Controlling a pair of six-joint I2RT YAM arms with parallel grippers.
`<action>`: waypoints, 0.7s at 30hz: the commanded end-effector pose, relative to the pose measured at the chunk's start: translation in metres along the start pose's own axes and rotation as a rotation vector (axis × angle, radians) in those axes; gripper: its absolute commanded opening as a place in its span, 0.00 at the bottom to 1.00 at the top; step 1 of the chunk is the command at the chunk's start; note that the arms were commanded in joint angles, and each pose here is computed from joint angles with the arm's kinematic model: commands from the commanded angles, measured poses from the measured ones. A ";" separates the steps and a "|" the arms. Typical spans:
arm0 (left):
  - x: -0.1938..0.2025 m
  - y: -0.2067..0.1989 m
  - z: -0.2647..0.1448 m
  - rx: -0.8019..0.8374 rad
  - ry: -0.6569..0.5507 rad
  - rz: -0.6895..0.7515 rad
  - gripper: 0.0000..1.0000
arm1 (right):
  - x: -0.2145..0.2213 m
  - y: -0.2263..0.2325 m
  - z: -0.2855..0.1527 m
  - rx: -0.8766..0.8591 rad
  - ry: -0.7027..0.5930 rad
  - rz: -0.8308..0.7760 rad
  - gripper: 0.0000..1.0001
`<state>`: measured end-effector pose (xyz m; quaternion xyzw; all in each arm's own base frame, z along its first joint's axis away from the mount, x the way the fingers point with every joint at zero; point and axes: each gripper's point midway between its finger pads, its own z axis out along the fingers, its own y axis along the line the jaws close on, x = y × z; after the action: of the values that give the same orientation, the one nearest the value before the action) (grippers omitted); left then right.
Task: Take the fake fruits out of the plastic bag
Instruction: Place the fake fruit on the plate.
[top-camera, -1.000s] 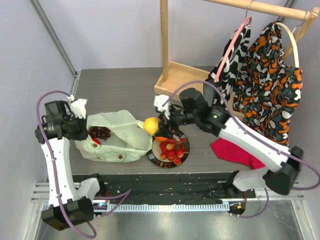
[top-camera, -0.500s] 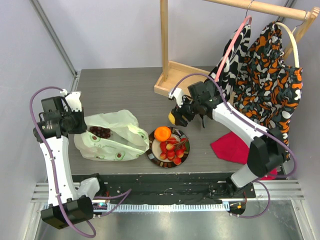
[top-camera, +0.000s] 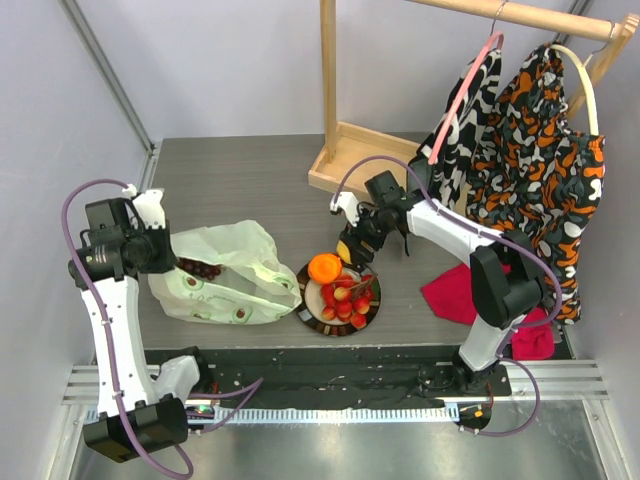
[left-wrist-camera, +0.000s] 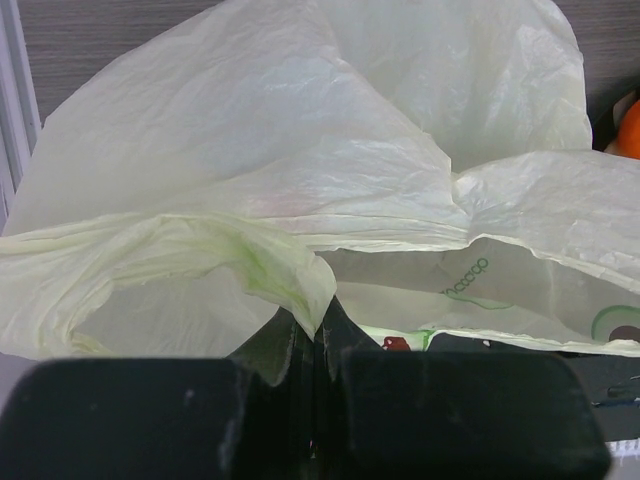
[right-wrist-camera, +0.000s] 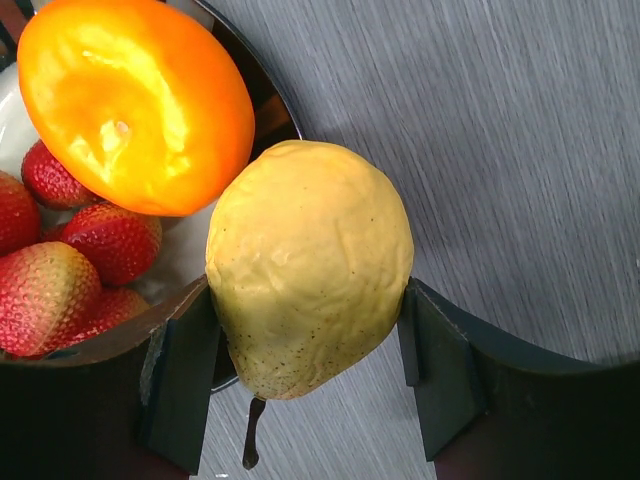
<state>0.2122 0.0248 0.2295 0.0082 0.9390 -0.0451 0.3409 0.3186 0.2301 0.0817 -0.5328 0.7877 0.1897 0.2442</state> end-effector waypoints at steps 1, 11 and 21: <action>-0.002 -0.003 -0.006 0.005 -0.024 -0.009 0.00 | -0.003 0.005 0.007 -0.048 0.002 0.004 0.43; 0.003 -0.005 -0.006 0.011 -0.031 -0.012 0.00 | 0.014 0.030 -0.004 -0.121 0.032 0.025 0.40; -0.001 -0.008 -0.005 0.031 -0.045 -0.004 0.00 | 0.033 0.052 -0.006 -0.195 0.059 0.044 0.54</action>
<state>0.2058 0.0198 0.2283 0.0109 0.9370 -0.0521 0.3451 0.2710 0.2257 0.0660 -0.5390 0.7860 0.2484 0.1733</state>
